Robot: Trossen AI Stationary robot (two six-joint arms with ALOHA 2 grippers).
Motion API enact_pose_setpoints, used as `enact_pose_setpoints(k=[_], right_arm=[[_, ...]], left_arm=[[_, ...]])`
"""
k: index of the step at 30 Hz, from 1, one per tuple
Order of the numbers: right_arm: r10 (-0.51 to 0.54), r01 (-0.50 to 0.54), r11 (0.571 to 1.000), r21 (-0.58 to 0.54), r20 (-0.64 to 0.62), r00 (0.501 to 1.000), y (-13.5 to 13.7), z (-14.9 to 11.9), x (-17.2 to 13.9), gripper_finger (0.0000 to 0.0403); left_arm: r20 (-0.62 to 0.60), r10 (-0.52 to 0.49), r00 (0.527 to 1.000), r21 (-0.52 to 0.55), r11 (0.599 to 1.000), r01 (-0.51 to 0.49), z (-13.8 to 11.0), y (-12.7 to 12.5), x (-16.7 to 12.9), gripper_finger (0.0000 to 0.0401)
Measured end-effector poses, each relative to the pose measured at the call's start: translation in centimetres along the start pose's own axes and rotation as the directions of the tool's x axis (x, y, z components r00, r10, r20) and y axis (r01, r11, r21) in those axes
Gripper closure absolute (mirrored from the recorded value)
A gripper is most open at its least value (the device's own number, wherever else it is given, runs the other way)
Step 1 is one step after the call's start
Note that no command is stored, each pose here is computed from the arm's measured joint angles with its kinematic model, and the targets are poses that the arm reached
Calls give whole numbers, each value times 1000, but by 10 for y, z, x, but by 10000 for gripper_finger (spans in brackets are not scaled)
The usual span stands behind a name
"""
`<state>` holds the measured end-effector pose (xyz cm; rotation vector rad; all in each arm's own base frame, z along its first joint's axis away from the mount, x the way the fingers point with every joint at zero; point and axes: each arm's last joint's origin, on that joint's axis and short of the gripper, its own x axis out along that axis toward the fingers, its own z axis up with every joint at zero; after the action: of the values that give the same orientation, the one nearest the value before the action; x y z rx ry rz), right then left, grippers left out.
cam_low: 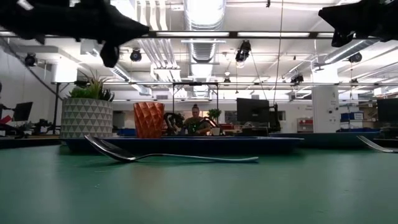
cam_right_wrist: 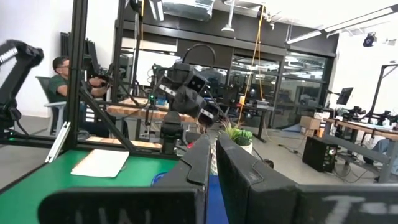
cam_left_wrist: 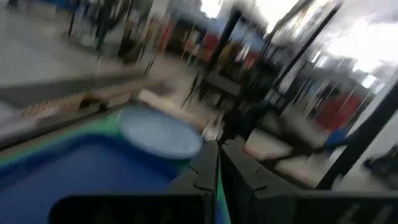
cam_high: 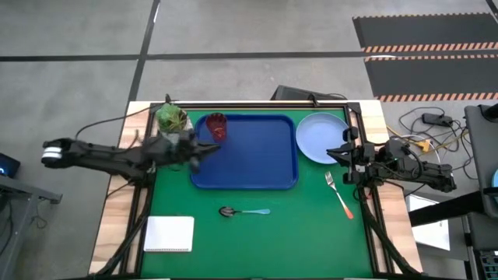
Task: Pick and place plate/cup/fork/spoon on tray
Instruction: Adjust the red cup on the blue tray
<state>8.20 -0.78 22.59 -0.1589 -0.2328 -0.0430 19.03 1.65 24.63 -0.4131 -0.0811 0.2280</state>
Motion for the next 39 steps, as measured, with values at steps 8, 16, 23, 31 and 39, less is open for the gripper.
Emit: enact_pose_setpoints(k=[8, 16, 23, 31, 39], right_arm=[[-17, 17, 1000, 3, -33, 999, 0, -3, 0, 385], [-48, 48, 999, 7, -56, 997, -1, -5, 0, 385], [-45, 46, 999, 18, -76, 996, -1, -7, 0, 385], [-44, 46, 999, 21, -83, 996, -1, -7, 0, 385], [-43, 45, 999, 23, -84, 996, -1, -7, 0, 385]], left_arm=[[-387, 421, 820, 223, 906, -360, 23, -3, 55, 401], [-545, 602, 583, 361, 797, -485, 39, 15, 87, 401], [-620, 641, 452, 373, 748, -550, 33, 34, 91, 401], [-608, 649, 457, 423, 752, -505, 45, 38, 90, 400], [-602, 678, 421, 453, 724, -519, 46, 57, 86, 331]])
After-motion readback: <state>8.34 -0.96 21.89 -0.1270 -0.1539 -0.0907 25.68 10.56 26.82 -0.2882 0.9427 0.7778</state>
